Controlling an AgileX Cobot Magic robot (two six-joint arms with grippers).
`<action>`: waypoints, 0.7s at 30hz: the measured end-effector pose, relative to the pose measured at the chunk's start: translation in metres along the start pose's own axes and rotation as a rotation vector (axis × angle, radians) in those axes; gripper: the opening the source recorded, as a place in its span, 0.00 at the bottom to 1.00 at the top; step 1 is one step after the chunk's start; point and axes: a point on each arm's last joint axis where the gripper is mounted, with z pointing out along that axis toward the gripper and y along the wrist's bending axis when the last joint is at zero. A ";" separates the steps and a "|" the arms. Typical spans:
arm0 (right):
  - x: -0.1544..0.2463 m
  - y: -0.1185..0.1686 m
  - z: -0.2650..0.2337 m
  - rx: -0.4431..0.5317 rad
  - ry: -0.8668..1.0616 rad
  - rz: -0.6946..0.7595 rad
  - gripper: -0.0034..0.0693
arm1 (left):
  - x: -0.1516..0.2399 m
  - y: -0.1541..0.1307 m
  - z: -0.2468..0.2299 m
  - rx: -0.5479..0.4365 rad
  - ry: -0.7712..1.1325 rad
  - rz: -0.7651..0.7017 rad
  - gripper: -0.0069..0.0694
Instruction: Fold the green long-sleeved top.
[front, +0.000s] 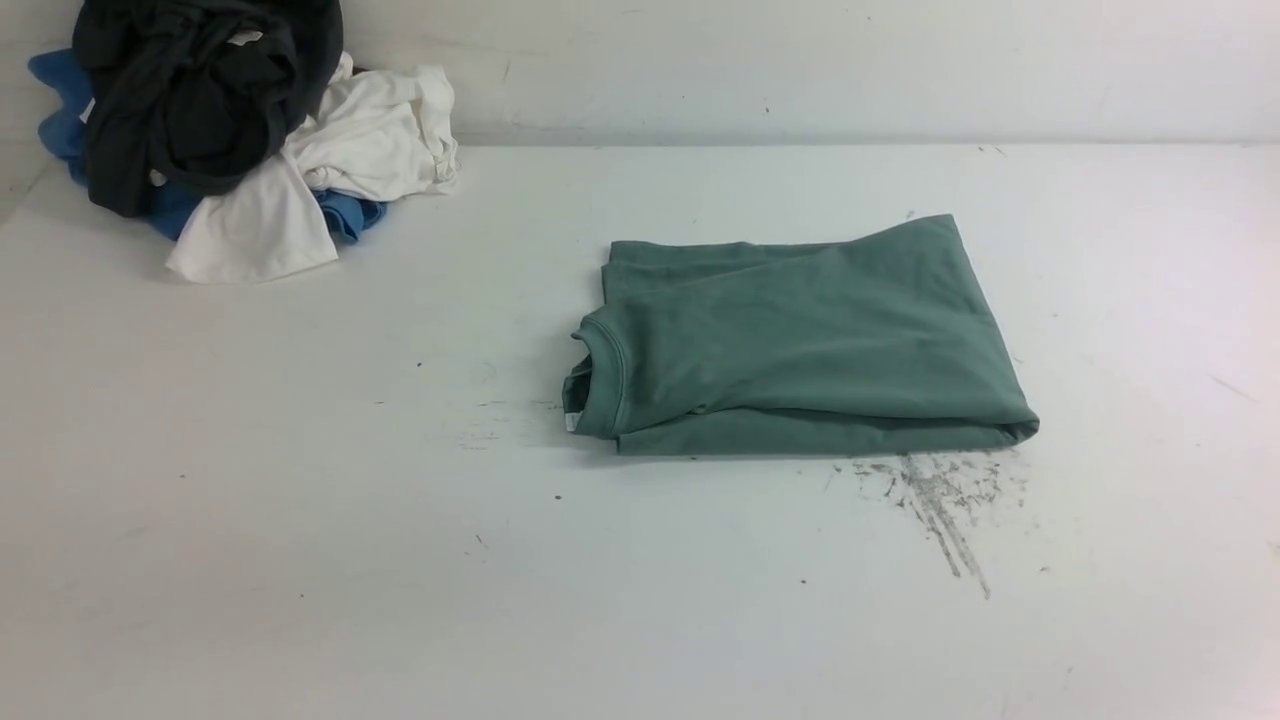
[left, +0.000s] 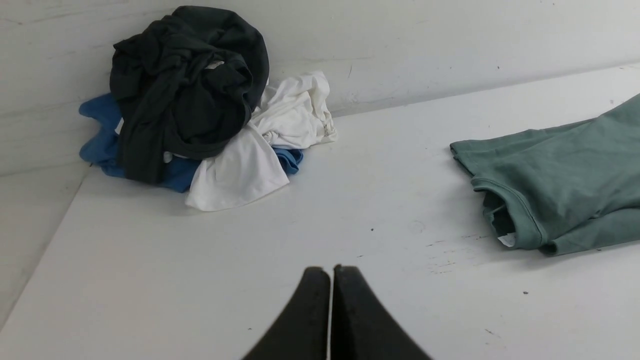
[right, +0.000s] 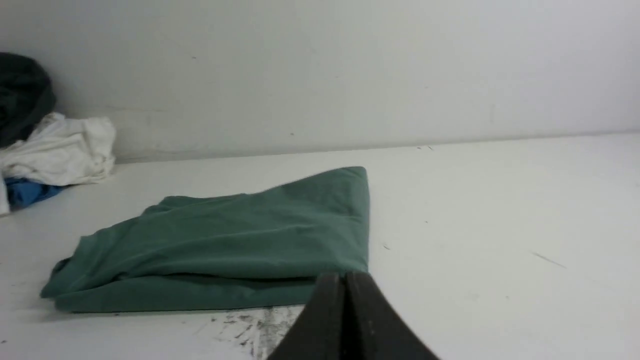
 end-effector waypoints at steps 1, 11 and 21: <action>0.002 0.000 0.001 0.005 0.005 0.003 0.03 | 0.000 0.000 0.000 0.000 0.000 0.000 0.08; 0.034 -0.007 0.005 0.103 0.119 0.058 0.03 | 0.000 0.000 0.000 0.000 0.000 0.000 0.08; 0.034 -0.007 0.005 0.101 0.127 0.026 0.03 | 0.000 0.000 0.000 0.000 0.000 0.000 0.08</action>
